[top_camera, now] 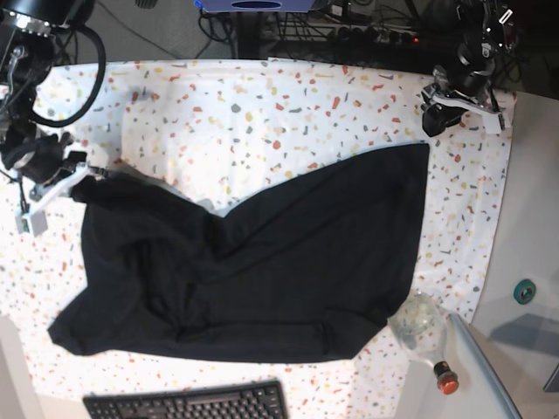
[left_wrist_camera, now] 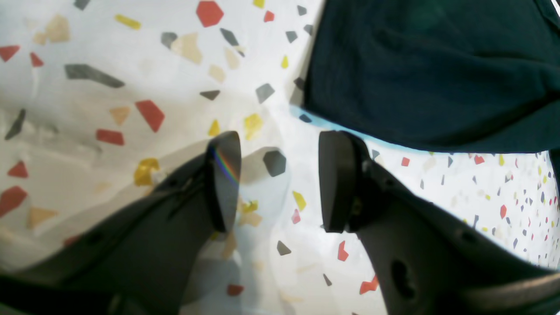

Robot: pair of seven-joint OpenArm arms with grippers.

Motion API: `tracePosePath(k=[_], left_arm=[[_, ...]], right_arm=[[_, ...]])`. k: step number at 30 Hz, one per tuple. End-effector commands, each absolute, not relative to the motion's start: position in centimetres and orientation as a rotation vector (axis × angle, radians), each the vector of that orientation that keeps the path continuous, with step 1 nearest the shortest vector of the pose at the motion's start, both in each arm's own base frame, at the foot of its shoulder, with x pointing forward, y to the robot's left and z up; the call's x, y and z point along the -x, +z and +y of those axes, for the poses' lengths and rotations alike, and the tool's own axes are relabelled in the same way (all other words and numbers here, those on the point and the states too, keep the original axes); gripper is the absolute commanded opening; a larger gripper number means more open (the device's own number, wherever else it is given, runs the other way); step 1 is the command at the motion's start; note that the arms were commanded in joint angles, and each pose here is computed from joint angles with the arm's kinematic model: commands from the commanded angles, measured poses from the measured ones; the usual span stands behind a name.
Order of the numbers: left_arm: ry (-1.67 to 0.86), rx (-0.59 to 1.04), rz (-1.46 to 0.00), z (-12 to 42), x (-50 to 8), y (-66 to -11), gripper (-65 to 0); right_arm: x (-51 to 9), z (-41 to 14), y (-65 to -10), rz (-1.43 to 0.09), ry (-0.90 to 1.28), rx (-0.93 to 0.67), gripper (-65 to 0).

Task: Layout the t-shirt on the table in an organized manner, then fold the t-shirt properly
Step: 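Drag the held shirt corner with the right gripper away from the left gripper, then pull the shirt collar edge apart with both grippers to spread it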

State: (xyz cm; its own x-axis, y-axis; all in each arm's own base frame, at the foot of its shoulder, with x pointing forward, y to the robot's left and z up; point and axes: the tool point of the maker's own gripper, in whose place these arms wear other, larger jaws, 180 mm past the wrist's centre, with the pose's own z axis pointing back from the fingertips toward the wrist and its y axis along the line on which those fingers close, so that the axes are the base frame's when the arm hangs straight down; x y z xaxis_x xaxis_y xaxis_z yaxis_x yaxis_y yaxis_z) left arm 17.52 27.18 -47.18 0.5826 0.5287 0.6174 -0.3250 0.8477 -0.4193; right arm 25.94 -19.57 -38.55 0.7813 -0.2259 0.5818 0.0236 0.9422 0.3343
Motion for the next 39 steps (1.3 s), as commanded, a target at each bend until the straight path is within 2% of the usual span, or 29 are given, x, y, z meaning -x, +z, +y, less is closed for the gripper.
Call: tracePosePath(k=[1,9,16,21,22,24,26,27,32,39], left_arm=[[0.506,0.275,-0.836,27.7,-17.9,-46.6,-36.7],[0.507,0.279,-0.843,27.7,-18.3,-46.5,-36.7],[0.460,0.286,-0.915,27.4,-20.4,-44.1,-36.7],[0.452,0.282,-0.927,27.6,-20.6,-43.7,-36.7],[0.452,0.282,-0.927,27.6,-20.6,-43.7,-36.7],[0.452,0.282,-0.927,27.6,-20.6,-43.7,-36.7],[0.452,0.281,-0.926,27.6,-20.5,-43.7,-36.7],[0.452,0.281,-0.926,27.6,-20.5,-43.7,-36.7],[0.451,0.282,-0.929,27.6,-20.7,-43.6,-36.7],[0.453,0.281,-0.925,27.6,-20.5,-43.7,-36.7]], right_arm=[[-26.6,-19.9,-37.3,-0.711,-0.127,-0.316,-65.0],[-23.5,-25.5,-37.5,-0.694,-0.234,-0.202,-65.0],[-24.3,-24.9,-37.3,-0.666,-0.234,-0.226,-65.0],[-21.9,-24.0,-39.4,-0.591,-0.242,-0.245,-65.0],[-21.5,-24.0,-40.0,-0.575,-0.252,-0.252,-58.7],[-21.0,-24.1,-41.7,-0.549,-0.289,-0.271,-38.3],[-20.9,-24.5,-42.9,-0.556,-0.329,-0.280,-25.4],[-20.9,-24.5,-43.6,-0.559,-0.345,-0.286,-23.3],[-21.4,-22.0,-45.7,-0.578,-0.237,-0.353,-24.6],[-22.5,-19.9,-47.6,-0.616,-0.246,-0.405,-24.6]])
